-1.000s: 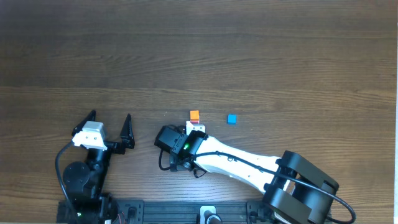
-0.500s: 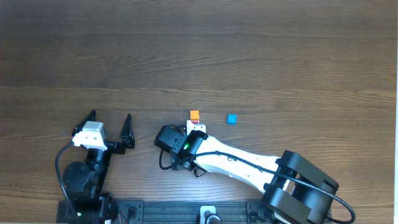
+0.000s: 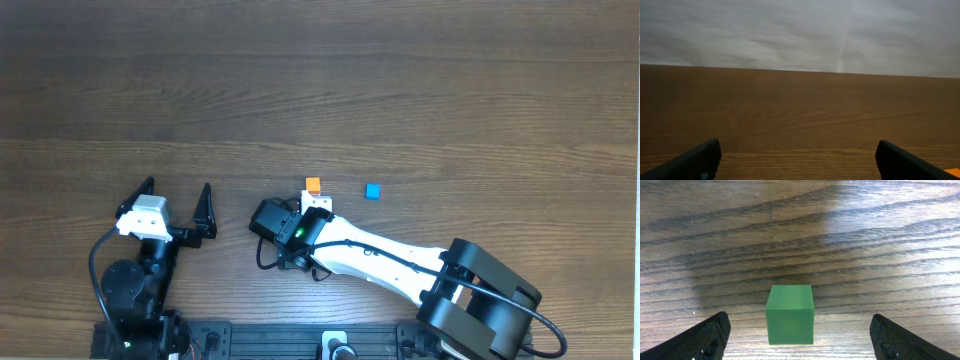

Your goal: Stack Cubes

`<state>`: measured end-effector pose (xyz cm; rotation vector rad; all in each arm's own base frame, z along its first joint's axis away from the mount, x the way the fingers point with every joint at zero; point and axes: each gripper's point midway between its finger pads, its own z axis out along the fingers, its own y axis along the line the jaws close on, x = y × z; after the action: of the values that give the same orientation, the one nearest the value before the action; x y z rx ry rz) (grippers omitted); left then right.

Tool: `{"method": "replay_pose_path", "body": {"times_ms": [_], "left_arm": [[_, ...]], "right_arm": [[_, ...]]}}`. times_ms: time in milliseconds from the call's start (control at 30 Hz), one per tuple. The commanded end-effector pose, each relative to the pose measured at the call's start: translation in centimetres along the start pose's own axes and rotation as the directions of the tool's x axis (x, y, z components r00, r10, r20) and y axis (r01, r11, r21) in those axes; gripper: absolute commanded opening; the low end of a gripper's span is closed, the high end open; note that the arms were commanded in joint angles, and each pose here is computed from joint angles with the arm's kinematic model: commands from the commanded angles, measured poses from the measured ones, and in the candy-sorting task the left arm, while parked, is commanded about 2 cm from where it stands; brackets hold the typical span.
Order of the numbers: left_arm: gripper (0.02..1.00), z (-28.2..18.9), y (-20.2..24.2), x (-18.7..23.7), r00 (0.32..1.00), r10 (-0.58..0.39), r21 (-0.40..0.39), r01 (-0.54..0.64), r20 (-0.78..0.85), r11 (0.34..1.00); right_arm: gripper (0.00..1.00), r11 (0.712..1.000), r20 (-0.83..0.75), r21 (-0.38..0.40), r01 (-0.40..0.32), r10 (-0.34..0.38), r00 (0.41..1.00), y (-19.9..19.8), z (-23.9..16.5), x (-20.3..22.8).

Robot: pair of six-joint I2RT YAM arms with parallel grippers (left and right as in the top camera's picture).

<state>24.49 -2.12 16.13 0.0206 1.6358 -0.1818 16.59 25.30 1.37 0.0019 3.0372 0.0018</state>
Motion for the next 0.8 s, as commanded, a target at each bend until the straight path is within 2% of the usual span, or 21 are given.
{"method": "replay_pose_path", "body": {"times_ms": [33, 800], "left_arm": [[1.000, -0.01, -0.06, 0.11, 1.000, 0.014, 0.007, -0.014, 0.002, 1.000], [0.998, -0.01, -0.06, 0.11, 1.000, 0.014, 0.007, -0.014, 0.002, 1.000]], "right_arm": [[0.888, 0.999, 0.018, 0.036, -0.003, 0.003, 1.000, -0.78, 0.60, -0.37], [0.847, 0.999, 0.024, 0.043, -0.003, 0.002, 1.000, -0.62, 1.32, -0.57]]}}
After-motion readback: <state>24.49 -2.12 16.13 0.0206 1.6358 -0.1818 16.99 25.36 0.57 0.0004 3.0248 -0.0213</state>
